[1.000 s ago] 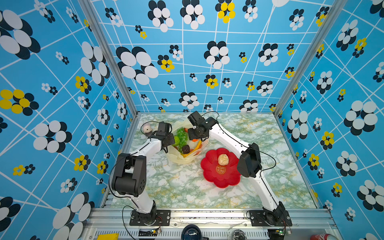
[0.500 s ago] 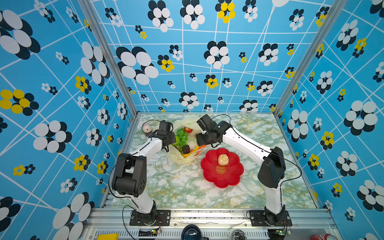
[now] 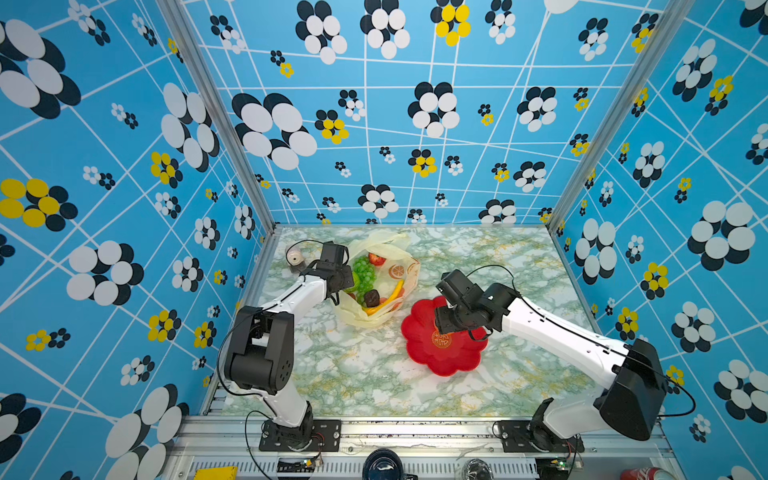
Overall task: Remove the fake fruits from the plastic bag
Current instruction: 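Lift the orange out with the right gripper and carry it over the plate, then lower the orange into the red plate beside the bun and release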
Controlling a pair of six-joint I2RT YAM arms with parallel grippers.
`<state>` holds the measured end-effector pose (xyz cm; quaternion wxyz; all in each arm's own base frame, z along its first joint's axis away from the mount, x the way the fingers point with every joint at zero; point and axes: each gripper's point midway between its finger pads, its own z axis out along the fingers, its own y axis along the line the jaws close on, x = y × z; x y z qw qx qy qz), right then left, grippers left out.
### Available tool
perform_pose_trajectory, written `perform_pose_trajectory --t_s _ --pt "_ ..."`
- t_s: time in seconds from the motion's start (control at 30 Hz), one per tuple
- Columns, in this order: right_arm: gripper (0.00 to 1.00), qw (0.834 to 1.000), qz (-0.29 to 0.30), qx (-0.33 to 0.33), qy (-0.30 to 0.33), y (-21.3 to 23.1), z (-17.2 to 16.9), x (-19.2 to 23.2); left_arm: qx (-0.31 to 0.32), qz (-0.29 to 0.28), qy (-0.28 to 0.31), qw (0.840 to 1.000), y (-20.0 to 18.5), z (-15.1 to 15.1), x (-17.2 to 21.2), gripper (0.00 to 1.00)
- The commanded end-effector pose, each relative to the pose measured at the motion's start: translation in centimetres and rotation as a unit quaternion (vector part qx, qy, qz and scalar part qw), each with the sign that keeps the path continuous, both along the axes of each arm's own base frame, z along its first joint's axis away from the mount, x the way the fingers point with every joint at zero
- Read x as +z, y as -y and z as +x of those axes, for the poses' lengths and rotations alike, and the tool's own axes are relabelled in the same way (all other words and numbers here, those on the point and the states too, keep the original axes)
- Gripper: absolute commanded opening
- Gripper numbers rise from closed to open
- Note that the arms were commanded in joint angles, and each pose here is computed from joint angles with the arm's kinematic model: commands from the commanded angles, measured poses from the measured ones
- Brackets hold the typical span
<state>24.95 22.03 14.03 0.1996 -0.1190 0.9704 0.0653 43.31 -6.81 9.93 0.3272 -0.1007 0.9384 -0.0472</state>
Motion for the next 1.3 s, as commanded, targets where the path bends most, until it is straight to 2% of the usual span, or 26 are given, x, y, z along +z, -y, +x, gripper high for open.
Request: perform_pose_trajectory --t_s 0.0,0.17,0.47,1.27 --pt "0.65 1.000 0.002 -0.019 0.000 1.4 -1.2 -0.3 -0.002 0.011 -0.010 1.000 0.2 0.0 -0.1 0.00" --pt "0.65 0.999 -0.031 -0.019 -0.017 3.1 -2.4 -3.1 -0.002 0.017 -0.013 1.000 0.2 -0.1 -0.1 0.00" --pt "0.65 0.998 -0.061 -0.028 0.000 4.1 -1.6 -5.4 -0.006 0.026 -0.019 0.999 0.6 -0.3 0.0 0.00" --pt "0.68 0.997 -0.069 -0.038 -0.010 4.8 0.6 -9.1 -0.010 0.041 -0.025 0.999 1.2 -0.1 0.1 0.00"
